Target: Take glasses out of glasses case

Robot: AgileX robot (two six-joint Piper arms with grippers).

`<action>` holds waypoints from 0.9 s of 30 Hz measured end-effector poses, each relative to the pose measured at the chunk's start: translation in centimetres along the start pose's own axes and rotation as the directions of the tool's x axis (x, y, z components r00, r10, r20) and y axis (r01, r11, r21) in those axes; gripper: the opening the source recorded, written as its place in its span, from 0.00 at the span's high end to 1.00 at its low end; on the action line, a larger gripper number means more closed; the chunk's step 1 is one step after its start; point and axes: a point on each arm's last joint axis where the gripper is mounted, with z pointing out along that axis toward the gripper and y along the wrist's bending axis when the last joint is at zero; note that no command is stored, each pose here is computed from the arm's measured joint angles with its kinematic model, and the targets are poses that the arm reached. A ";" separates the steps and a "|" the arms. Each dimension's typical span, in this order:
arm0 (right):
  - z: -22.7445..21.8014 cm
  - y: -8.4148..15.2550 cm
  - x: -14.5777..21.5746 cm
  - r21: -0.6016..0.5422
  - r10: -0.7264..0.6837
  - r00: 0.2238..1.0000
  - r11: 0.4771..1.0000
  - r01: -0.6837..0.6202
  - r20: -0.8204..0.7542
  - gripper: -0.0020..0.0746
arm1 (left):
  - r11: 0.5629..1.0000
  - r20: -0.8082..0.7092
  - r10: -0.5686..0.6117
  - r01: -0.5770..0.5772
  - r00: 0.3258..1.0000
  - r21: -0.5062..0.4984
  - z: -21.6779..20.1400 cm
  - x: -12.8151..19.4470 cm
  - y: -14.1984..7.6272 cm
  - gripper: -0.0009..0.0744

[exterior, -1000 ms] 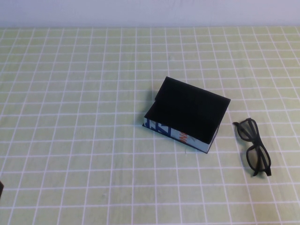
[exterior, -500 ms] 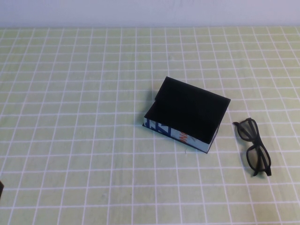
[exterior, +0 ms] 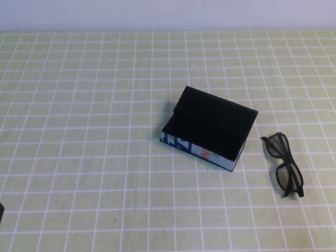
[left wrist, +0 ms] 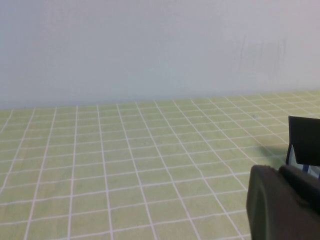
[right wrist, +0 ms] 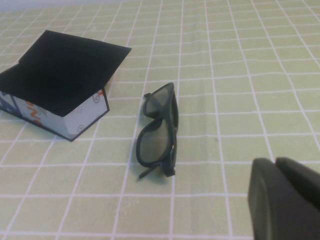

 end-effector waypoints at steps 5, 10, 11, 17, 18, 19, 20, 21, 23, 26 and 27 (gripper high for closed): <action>0.0 0.0 0.0 0.001 0.002 1.000 1.000 -0.002 0.000 1.00 | 1.000 0.000 0.000 0.000 1.000 0.000 0.0 0.0 0.0 0.99; 0.0 0.0 0.0 0.001 0.002 1.000 1.000 -0.002 0.000 1.00 | 1.000 0.000 0.000 0.000 1.000 0.000 0.0 0.0 0.0 0.99; 0.0 0.0 0.0 0.001 0.002 1.000 1.000 -0.002 0.000 1.00 | 1.000 0.000 0.000 0.000 1.000 0.000 0.0 0.0 0.0 0.99; 0.0 0.0 0.0 0.001 0.002 1.000 1.000 -0.002 0.000 1.00 | 1.000 0.004 0.018 -0.018 1.000 -0.016 0.0 0.0 0.1 0.99; 0.0 0.0 0.0 0.000 0.002 1.000 1.000 -0.002 -0.002 1.00 | 0.999 0.007 0.023 -0.022 1.000 -0.031 0.0 -0.1 0.3 0.99; 0.0 0.0 0.0 0.000 0.002 1.000 1.000 -0.002 -0.002 1.00 | 0.999 0.011 0.021 -0.020 1.000 -0.048 0.0 -0.1 0.4 0.99; 0.0 0.0 0.0 0.000 0.002 1.000 1.000 -0.002 -0.002 1.00 | 0.998 0.014 0.023 -0.022 1.000 -0.062 0.0 -0.1 0.6 0.99; 0.0 0.0 0.0 0.000 0.002 1.000 1.000 -0.002 -0.002 1.00 | 0.997 0.016 0.028 -0.026 0.999 -0.076 0.0 -0.2 0.7 0.99; 0.0 0.0 0.0 0.000 0.002 1.000 1.000 -0.002 -0.002 1.00 | 0.994 0.011 0.074 -0.073 0.997 -0.087 0.0 -0.2 0.8 0.99; 0.0 0.0 0.0 0.000 0.002 1.000 1.000 -0.002 -0.002 1.00 | 0.994 -0.010 0.065 -0.066 0.998 -0.082 0.0 0.0 0.8 0.99; 0.0 0.0 0.0 0.000 0.003 1.000 1.000 -0.003 -0.002 1.00 | 0.995 -0.034 0.068 -0.071 0.997 -0.076 0.0 0.3 0.7 0.99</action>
